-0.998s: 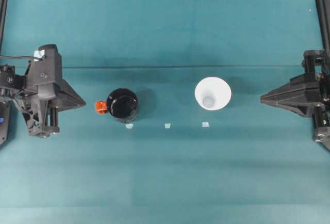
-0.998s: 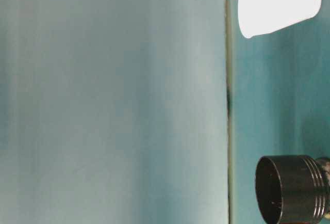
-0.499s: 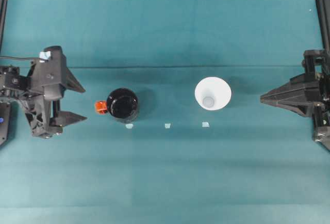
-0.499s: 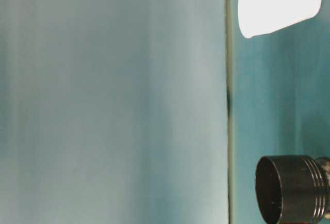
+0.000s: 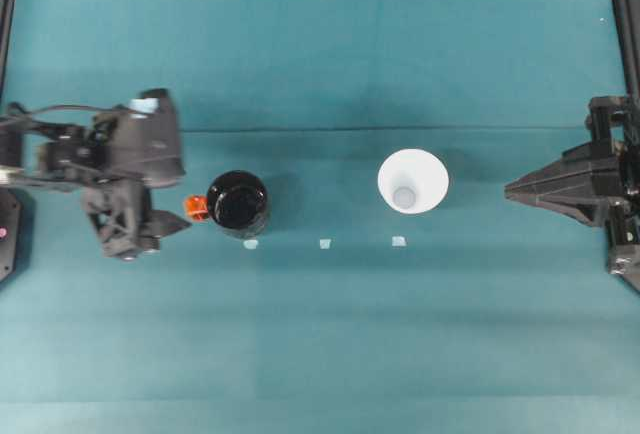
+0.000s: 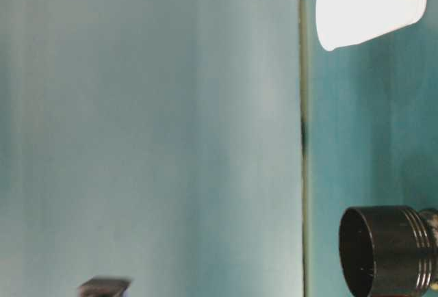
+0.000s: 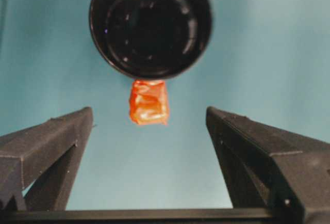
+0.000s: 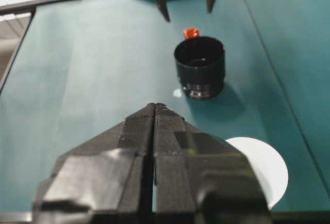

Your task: Put the paper cup into the moved red handle cup holder.

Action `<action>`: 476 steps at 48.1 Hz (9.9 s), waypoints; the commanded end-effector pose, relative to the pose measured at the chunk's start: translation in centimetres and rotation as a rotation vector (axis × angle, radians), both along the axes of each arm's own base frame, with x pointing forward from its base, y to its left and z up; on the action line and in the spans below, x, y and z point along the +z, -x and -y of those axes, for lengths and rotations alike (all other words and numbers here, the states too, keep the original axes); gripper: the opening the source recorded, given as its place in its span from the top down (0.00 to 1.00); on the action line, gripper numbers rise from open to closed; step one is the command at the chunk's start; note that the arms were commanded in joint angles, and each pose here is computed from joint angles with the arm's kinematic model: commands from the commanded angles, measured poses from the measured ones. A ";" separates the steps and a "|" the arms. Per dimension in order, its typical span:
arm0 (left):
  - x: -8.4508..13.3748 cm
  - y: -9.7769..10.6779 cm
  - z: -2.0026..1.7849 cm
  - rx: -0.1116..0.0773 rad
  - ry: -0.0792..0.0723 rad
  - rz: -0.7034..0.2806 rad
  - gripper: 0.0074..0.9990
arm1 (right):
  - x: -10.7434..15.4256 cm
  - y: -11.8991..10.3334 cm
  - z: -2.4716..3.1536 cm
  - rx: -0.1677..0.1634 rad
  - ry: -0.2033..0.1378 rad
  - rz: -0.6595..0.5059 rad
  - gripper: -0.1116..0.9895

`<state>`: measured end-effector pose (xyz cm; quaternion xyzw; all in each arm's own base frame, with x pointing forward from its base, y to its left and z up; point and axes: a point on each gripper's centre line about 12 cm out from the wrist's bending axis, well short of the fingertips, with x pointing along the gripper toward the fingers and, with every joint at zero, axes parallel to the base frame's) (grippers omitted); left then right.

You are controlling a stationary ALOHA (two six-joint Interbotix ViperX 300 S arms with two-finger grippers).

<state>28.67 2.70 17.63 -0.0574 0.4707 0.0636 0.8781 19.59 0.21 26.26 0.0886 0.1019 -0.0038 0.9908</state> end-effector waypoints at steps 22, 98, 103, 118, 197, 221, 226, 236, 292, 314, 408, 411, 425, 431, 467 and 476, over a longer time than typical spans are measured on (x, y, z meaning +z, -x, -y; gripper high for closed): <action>-2.4 -1.9 -1.19 0.028 0.004 -0.080 0.01 | 0.8 -0.3 0.03 -0.007 -0.026 0.018 1.00; -4.0 -2.7 -1.27 -0.014 -0.018 -0.093 0.72 | 0.5 -0.2 0.06 -0.008 -0.027 0.007 1.00; -1.8 -3.0 -1.32 -0.009 -0.021 -0.054 0.72 | 0.6 -0.2 0.03 -0.007 -0.027 0.009 1.00; 6.8 -2.5 -1.26 -0.008 -0.035 0.017 0.72 | 0.6 -0.2 0.06 -0.008 -0.027 0.009 1.00; -3.1 -12.3 1.90 -0.135 -0.038 -0.047 0.72 | 0.6 -0.2 0.03 -0.007 -0.027 0.009 1.00; -4.2 -12.0 2.71 -0.161 -0.039 -0.073 0.72 | 0.5 -0.2 0.06 -0.009 -0.029 0.007 1.00; -4.3 -12.0 2.72 -0.162 -0.041 -0.062 0.72 | 0.5 -0.2 0.06 -0.009 -0.029 0.006 1.00; -4.4 -12.1 2.73 -0.161 -0.042 -0.035 0.72 | 0.6 -0.3 0.06 -0.009 -0.029 0.009 1.00; -4.7 -12.0 2.74 -0.157 -0.041 -0.007 0.08 | 0.5 -0.2 0.03 -0.007 -0.029 0.007 1.00; 3.8 -7.6 2.70 -0.158 -0.054 0.097 0.08 | 0.6 -0.2 0.06 -0.009 -0.030 0.010 1.00; 10.1 0.3 2.67 -0.141 -0.061 0.321 0.09 | -1.5 -5.3 5.94 -0.355 -0.298 -0.768 0.04; 10.1 0.4 2.67 -0.141 -0.061 0.318 0.09 | -2.0 -6.3 6.63 -0.372 -0.306 -0.801 0.04; 10.0 0.4 2.67 -0.142 -0.062 0.318 0.09 | -3.9 -11.0 7.93 -0.389 -0.359 -0.968 0.04; 10.1 0.4 2.67 -0.142 -0.062 0.319 0.09 | -4.2 -11.9 8.12 -0.390 -0.367 -1.027 0.03; 9.9 0.3 2.67 -0.141 -0.060 0.313 0.09 | -10.1 -11.7 7.81 -0.467 -0.495 -1.093 0.03; 9.9 0.3 2.63 -0.140 -0.061 0.312 0.09 | -11.4 -12.2 8.06 -0.478 -0.501 -1.088 0.03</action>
